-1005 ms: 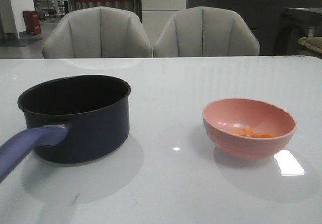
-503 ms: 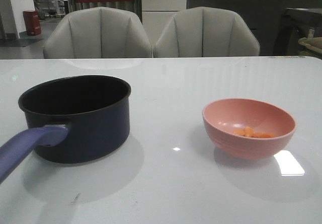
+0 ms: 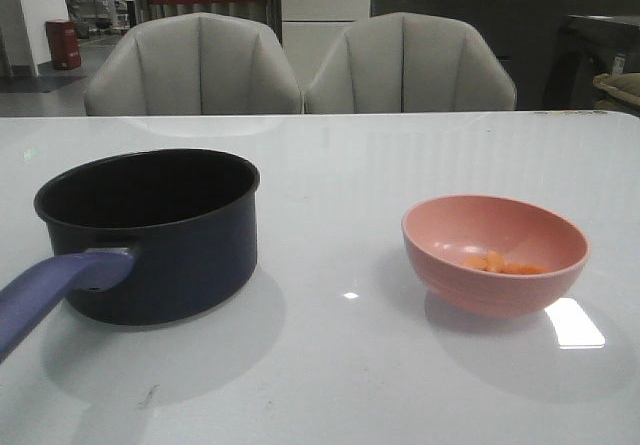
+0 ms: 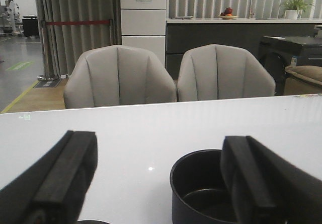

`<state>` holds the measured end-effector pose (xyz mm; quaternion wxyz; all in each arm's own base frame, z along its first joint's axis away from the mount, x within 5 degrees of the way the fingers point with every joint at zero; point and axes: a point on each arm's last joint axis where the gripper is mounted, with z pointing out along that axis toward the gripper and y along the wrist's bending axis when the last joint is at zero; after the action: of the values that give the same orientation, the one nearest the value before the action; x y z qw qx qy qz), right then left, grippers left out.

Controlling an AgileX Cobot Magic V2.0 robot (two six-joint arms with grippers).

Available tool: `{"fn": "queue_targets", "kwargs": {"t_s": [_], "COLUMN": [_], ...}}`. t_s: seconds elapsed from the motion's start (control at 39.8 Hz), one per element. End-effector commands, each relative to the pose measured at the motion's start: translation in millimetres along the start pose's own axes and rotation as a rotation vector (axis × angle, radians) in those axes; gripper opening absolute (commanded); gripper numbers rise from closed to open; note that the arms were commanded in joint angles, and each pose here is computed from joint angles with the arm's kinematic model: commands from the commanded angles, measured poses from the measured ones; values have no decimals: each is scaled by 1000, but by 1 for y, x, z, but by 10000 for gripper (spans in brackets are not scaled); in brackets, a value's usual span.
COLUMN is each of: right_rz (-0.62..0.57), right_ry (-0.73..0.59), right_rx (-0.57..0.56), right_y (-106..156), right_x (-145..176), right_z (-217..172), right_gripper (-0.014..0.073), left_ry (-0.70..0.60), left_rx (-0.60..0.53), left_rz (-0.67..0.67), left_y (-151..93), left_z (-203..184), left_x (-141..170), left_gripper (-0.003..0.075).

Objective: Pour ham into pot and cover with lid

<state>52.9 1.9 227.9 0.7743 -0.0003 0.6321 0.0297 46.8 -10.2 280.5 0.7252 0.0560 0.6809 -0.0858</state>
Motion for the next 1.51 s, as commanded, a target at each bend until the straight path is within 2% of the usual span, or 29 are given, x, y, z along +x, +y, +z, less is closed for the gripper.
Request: {"fn": "queue_targets", "kwargs": {"t_s": [0.0,0.1,0.23,0.5,0.58,0.73,0.83,1.11,1.26,1.48], "right_rz": [-10,-10,-10,53,84,141,177,156,85,85], "right_ry": [-13,155,316,347,404,590,695,1006,1097,1205], "right_rx": [1,2,4,13,16,15,15,-47,-109,-86], "right_y": [1,2,3,3,3,6,8,26,39,37], "right_x": [-36,-52,-50,-46,-48,-52,-49,-5,22,63], "right_z": [5,16,31,66,81,115,139,201,227,257], "right_gripper": [149,149,149,157,216,451,480,473,473,473], "left_ry": [-94,-94,-89,-80,-79,-78,-76,-73,-74,-73], "left_rx": [16,16,16,16,16,16,16,17,17,17], "left_rz": [-9,-9,-9,-9,-9,-9,-9,-9,-9,-9], "left_y": [-1,-1,-1,-1,-1,-1,-1,-1,-1,-1], "left_z": [-1,-1,-1,0,0,0,0,0,-1,-1], "left_x": [-15,-15,-15,-14,-14,-14,-14,-13,-14,-14], "left_gripper": [556,556,556,556,556,556,556,556,556,556]}}
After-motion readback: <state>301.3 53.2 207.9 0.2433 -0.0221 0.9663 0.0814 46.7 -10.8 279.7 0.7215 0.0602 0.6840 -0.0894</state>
